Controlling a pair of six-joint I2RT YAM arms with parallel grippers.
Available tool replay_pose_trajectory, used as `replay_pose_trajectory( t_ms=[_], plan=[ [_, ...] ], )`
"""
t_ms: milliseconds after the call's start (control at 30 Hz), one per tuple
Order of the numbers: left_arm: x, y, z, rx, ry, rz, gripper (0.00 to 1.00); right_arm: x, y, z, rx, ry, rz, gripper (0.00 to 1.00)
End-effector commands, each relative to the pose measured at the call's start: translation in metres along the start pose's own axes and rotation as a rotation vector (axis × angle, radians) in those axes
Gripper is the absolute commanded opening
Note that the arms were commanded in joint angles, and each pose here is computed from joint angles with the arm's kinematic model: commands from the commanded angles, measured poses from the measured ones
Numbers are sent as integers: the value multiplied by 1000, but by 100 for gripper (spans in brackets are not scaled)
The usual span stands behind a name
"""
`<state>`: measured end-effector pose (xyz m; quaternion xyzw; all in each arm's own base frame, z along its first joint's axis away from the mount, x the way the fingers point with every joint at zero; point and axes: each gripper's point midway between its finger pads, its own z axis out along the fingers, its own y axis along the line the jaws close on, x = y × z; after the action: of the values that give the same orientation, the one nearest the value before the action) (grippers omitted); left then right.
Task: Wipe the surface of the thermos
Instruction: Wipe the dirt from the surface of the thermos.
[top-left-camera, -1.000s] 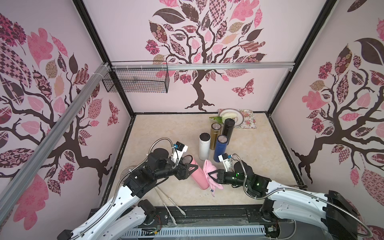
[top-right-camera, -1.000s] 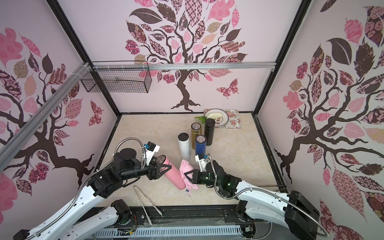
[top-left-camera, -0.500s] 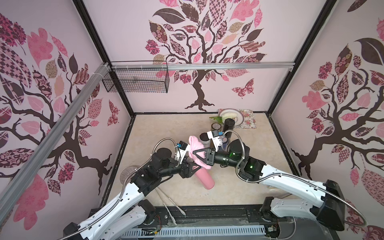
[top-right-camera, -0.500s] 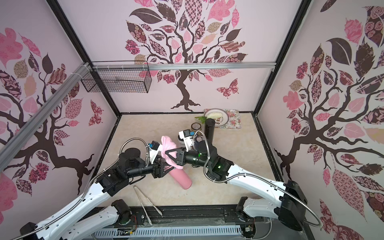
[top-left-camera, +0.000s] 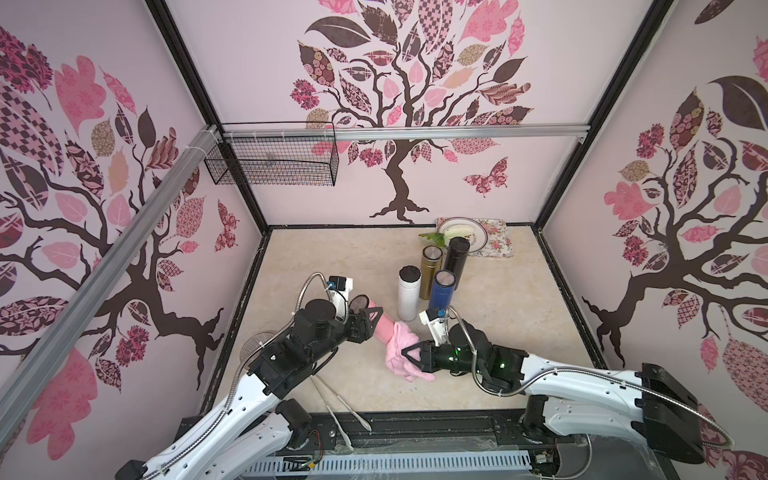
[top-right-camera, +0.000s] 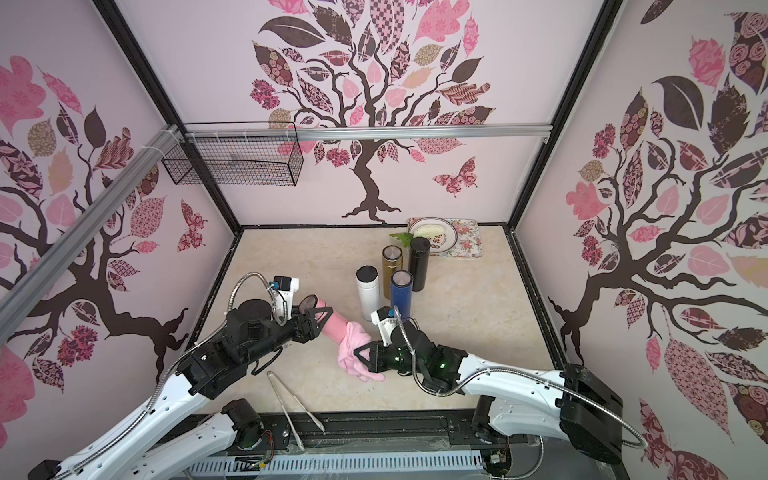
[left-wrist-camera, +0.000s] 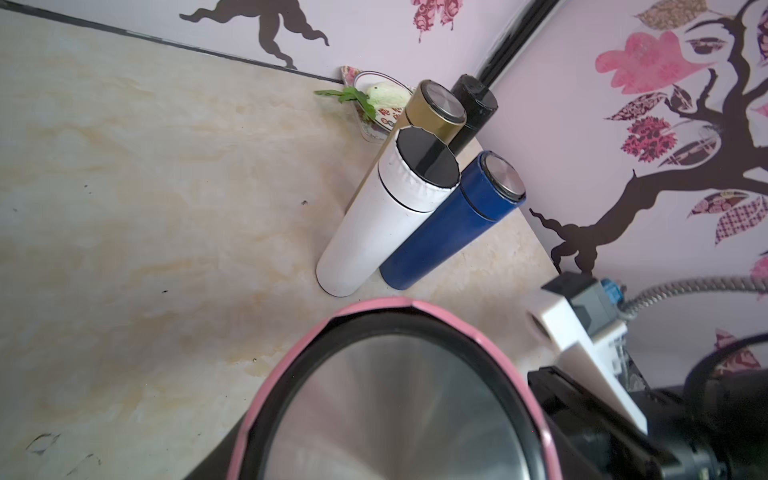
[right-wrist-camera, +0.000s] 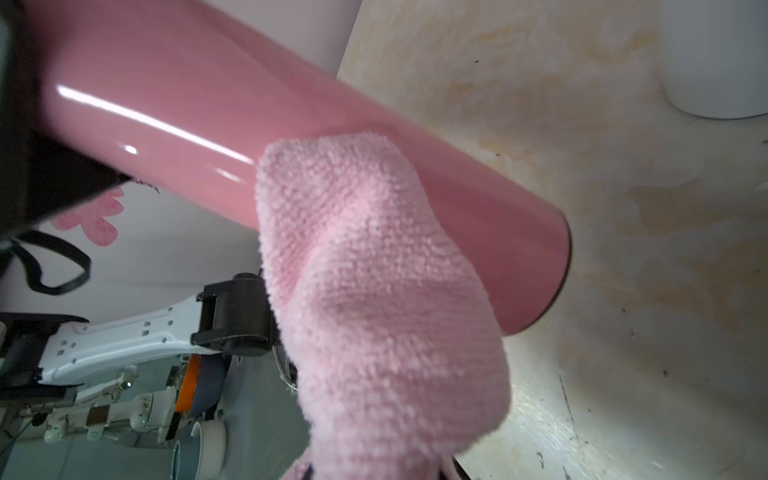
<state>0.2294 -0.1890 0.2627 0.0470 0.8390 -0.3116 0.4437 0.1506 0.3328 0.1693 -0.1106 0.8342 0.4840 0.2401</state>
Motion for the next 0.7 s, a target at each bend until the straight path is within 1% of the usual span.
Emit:
replay_pose_trajectory(
  t_ms=[0, 133, 200, 267, 333, 400, 500, 567, 667],
  plan=[
    [-42, -14, -13, -2, -93, -159, 0, -30, 32, 4, -15, -83, -119, 0],
    [-29, -24, 4, 65, -37, -272, 0, -65, 66, 21, -28, -169, -245, 0],
    [-23, -23, 8, 56, -11, -283, 0, -80, 82, 27, -37, -200, -292, 0],
    [-20, -21, 8, 49, 0, -276, 0, -97, 90, 33, -9, -243, -317, 0],
    [-18, -18, 8, 35, 5, -271, 0, -104, 94, 37, 0, -268, -338, 0],
    [-20, -19, 4, 37, -3, -260, 0, -105, 78, 44, 79, -259, -328, 0],
    [-28, -23, -4, 49, -24, -234, 0, -91, 31, 46, 260, -214, -283, 0],
    [-31, -24, -8, 41, -16, -205, 0, -76, -3, 38, 360, -198, -246, 0],
    [-37, -27, -13, 30, -9, -159, 0, -58, -39, 18, 463, -184, -207, 0]
  ],
)
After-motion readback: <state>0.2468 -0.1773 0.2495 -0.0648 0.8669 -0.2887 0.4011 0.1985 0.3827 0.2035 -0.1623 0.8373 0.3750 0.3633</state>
